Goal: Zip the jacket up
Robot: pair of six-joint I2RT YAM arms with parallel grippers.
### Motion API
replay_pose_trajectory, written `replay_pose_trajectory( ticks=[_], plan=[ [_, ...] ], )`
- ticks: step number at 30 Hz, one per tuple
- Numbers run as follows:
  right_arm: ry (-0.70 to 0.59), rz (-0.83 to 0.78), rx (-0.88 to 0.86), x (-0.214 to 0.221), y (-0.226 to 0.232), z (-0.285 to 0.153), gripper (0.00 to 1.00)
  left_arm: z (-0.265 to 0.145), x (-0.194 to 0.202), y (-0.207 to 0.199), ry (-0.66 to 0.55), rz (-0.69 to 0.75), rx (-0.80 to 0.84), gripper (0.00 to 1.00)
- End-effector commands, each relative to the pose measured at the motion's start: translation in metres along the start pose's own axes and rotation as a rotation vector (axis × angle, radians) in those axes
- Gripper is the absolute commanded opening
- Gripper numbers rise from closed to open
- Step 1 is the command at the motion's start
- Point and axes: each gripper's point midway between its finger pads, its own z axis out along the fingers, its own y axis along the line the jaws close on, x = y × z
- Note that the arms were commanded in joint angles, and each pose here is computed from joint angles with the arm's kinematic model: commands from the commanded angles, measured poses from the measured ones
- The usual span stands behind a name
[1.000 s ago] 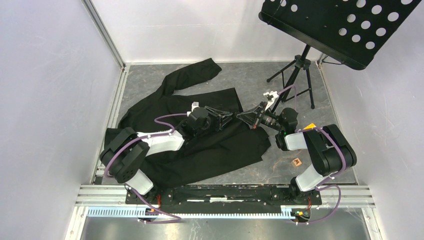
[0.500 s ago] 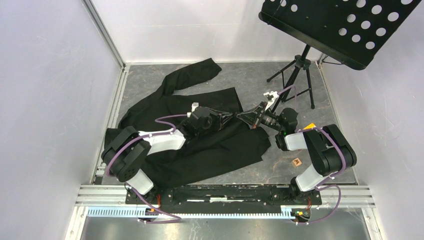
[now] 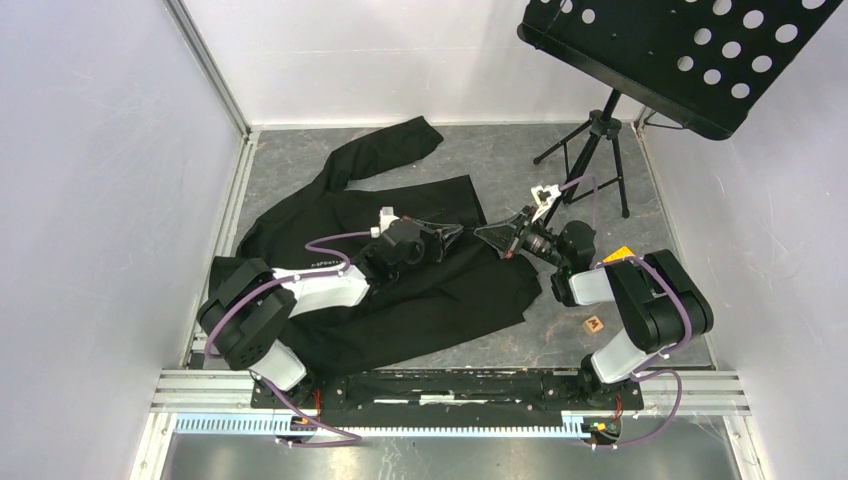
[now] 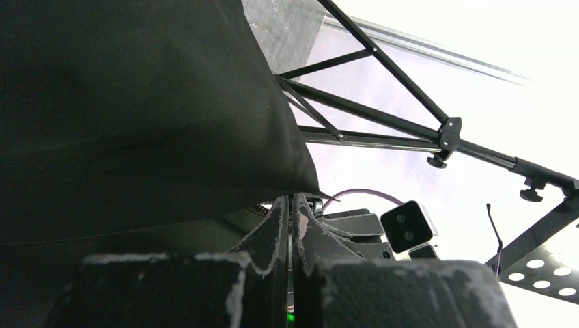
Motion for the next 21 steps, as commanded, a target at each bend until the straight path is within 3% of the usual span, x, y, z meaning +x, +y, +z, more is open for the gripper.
replay_pose_trajectory(
  ticks=[1, 11, 21],
  plan=[
    [-0.198, -0.023, -0.033, -0.046, 0.020, 0.000, 0.00, -0.010, 0.014, 0.005, 0.022, 0.045, 0.019, 0.02],
    [-0.376, 0.003, -0.057, -0.076, 0.043, -0.020, 0.00, -0.023, 0.004, 0.028, -0.032, 0.085, 0.013, 0.02],
    [-0.399, -0.033, -0.063, -0.084, 0.045, -0.021, 0.00, -0.047, -0.001, 0.046, -0.031, 0.193, -0.001, 0.02]
  ],
)
